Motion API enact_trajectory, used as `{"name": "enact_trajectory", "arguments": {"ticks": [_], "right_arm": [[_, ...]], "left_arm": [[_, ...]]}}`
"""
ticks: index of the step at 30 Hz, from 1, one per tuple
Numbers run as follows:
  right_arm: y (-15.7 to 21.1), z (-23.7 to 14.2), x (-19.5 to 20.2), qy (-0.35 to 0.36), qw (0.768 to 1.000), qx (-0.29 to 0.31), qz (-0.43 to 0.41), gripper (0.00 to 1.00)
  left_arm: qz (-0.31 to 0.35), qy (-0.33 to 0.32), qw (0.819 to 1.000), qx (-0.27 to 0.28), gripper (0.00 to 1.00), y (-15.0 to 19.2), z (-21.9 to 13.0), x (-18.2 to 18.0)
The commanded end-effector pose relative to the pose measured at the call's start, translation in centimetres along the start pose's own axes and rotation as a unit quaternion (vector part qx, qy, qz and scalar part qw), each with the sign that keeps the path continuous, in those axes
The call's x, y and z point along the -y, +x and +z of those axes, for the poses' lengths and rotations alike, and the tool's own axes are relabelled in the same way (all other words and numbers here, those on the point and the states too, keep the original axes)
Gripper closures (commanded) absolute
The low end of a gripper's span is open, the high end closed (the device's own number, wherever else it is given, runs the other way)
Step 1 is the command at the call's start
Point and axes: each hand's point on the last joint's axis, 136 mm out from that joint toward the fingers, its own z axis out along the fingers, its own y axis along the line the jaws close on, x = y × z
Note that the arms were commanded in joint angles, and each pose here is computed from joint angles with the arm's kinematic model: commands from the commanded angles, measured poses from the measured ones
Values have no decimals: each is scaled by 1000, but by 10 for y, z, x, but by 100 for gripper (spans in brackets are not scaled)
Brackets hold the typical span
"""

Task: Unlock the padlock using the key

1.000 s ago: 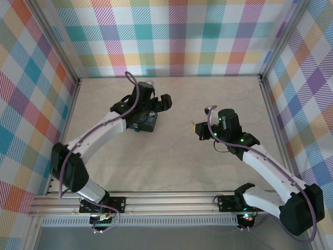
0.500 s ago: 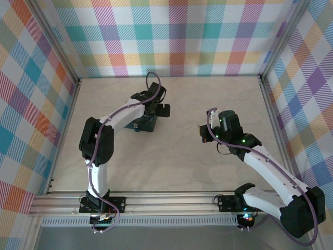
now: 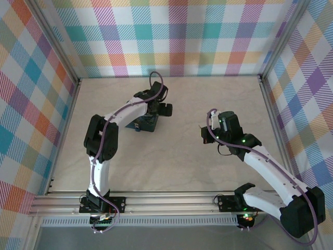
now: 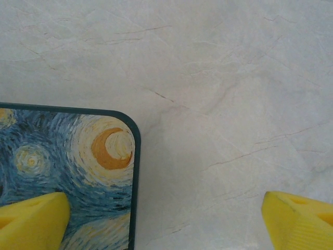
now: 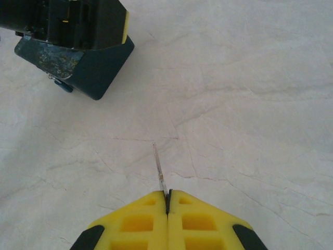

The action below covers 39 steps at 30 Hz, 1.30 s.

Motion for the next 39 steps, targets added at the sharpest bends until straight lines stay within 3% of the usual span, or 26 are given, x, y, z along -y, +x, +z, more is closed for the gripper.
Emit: {"name": "enact_trajectory", "arguments": {"ticks": [1,8,14,20,25,39], "right_arm": [[-12,-13,5,0,999,17,28,100],[-22,-29,19,-12,996,46,81,100],[-26,-34,22,-11,995,52,85,100],[-29,-39,23,-1,995,53,79,100],[-32,-47,24,7,996,58,74,100],[-19,-40,24,-1,996,41,78,100]], "left_arm": [[-1,35,998,-45,5,33,-4,17],[-4,71,996,-52,7,63,-18,50],[-6,101,993,-63,8,97,-27,81],[12,137,988,-75,8,108,-29,118],[20,159,984,-77,8,100,-21,143],[31,193,980,-44,7,33,-3,181]]}}
